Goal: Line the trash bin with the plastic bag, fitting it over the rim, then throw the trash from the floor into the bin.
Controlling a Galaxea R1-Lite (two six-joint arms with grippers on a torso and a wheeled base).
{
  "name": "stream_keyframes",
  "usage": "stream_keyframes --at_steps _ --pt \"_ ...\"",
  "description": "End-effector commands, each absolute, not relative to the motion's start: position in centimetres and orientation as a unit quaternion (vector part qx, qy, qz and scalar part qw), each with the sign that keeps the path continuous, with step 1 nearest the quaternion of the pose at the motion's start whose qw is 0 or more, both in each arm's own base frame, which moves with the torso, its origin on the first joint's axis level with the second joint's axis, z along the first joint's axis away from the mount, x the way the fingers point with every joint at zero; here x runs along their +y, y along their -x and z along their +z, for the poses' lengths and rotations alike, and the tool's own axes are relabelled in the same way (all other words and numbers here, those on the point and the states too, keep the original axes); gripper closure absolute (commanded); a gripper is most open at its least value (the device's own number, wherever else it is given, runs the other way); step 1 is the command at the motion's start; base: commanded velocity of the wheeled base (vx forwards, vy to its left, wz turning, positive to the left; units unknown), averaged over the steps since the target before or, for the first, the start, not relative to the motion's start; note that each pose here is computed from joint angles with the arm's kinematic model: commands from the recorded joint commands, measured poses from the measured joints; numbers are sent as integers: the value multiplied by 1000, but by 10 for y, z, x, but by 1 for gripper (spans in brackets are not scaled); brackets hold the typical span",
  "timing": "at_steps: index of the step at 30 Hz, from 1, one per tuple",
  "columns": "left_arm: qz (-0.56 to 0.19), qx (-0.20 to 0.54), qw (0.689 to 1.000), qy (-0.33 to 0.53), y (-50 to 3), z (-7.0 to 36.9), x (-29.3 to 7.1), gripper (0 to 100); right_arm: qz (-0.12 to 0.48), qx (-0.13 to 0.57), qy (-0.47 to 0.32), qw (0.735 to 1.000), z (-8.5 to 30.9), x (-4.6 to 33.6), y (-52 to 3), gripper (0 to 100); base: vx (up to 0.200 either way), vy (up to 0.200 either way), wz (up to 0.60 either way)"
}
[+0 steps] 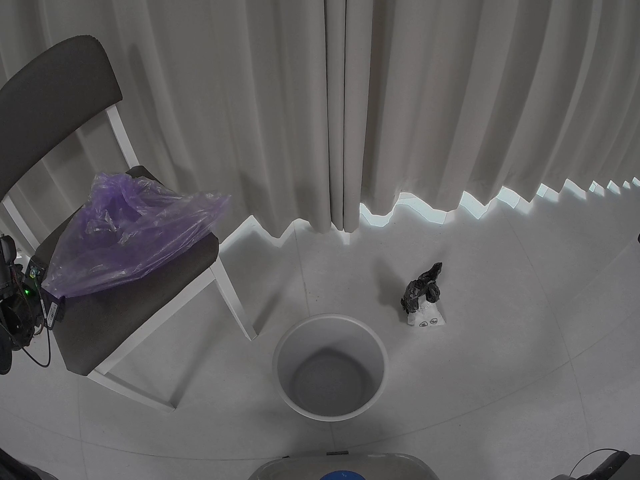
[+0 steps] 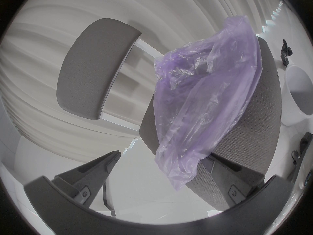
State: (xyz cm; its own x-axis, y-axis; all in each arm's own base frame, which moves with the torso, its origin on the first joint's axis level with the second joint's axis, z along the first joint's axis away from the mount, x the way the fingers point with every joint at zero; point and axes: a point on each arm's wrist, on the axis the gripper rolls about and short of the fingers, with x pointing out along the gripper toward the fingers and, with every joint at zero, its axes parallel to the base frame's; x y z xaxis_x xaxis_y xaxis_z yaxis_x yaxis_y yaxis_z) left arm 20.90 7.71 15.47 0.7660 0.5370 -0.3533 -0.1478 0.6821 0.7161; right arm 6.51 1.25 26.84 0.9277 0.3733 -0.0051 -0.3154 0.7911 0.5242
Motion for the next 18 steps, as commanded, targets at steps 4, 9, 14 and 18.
stream_keyframes --at_steps 4,9,14,18 --pt "199 275 874 -347 -207 162 77 0 188 56 -266 944 268 13 -65 0 0 0 0" --pt "186 280 877 -345 -199 165 74 0 189 56 -266 944 268 13 -64 0 0 0 0" --pt "185 276 878 -344 -196 169 74 0 191 51 -266 944 268 13 -62 0 0 0 0" --pt "189 271 879 -344 -196 172 74 0 192 47 -264 944 269 12 -60 0 0 0 0"
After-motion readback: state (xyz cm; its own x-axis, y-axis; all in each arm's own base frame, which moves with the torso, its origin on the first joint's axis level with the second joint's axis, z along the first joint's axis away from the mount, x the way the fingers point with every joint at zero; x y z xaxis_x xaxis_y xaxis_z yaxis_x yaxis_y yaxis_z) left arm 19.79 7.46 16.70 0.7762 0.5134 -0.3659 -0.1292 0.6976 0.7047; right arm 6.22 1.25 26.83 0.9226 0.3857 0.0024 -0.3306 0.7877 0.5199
